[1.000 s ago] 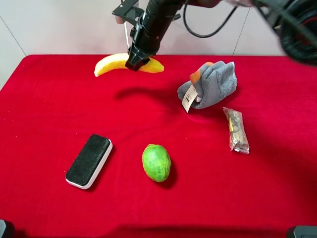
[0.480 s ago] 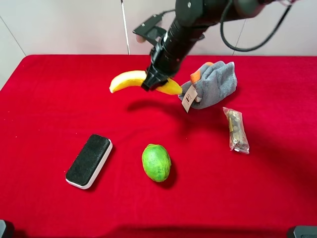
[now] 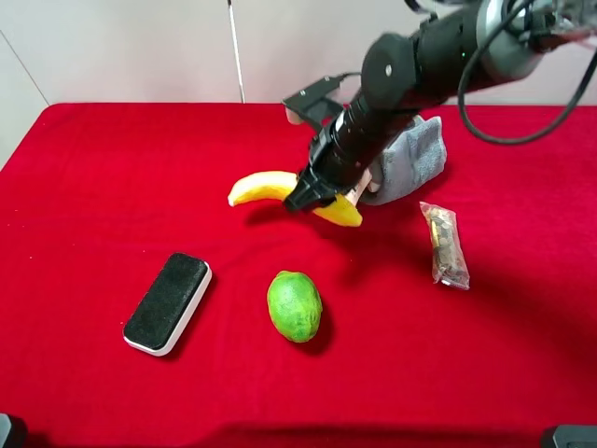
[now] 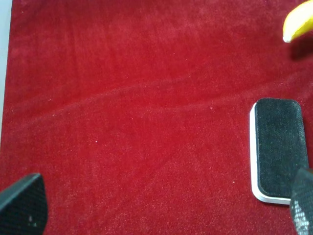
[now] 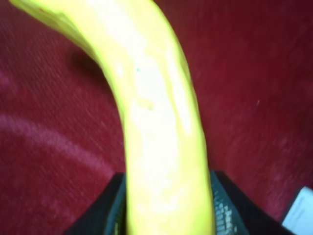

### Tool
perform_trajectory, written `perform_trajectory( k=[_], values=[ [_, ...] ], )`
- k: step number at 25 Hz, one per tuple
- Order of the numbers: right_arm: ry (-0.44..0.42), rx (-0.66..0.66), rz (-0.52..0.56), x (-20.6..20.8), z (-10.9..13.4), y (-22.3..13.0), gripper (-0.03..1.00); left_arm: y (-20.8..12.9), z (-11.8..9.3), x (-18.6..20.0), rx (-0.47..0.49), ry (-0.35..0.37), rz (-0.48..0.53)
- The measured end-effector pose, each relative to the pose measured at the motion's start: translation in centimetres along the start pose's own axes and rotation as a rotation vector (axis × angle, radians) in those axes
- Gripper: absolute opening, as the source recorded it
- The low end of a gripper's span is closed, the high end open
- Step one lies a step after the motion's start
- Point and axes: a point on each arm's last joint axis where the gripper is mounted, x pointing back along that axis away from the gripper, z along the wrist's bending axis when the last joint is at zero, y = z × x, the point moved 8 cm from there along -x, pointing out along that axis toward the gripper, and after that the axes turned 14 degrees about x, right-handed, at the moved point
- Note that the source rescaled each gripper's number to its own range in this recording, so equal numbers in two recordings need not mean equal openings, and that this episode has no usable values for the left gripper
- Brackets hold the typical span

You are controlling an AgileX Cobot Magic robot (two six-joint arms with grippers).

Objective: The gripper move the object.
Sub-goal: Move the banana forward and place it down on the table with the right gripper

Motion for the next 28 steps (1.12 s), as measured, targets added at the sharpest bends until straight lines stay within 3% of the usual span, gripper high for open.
perform_trajectory(
  k=[11,28],
  values=[
    [0.002,-0.103,0.022,-1.3,1.3,-3.8,0.00,0.0,0.0,0.0,0.000,0.000,0.000],
    [-0.030,-0.136,0.009,-1.8,1.7,-5.4,0.00,0.0,0.0,0.0,0.000,0.000,0.000]
  ],
)
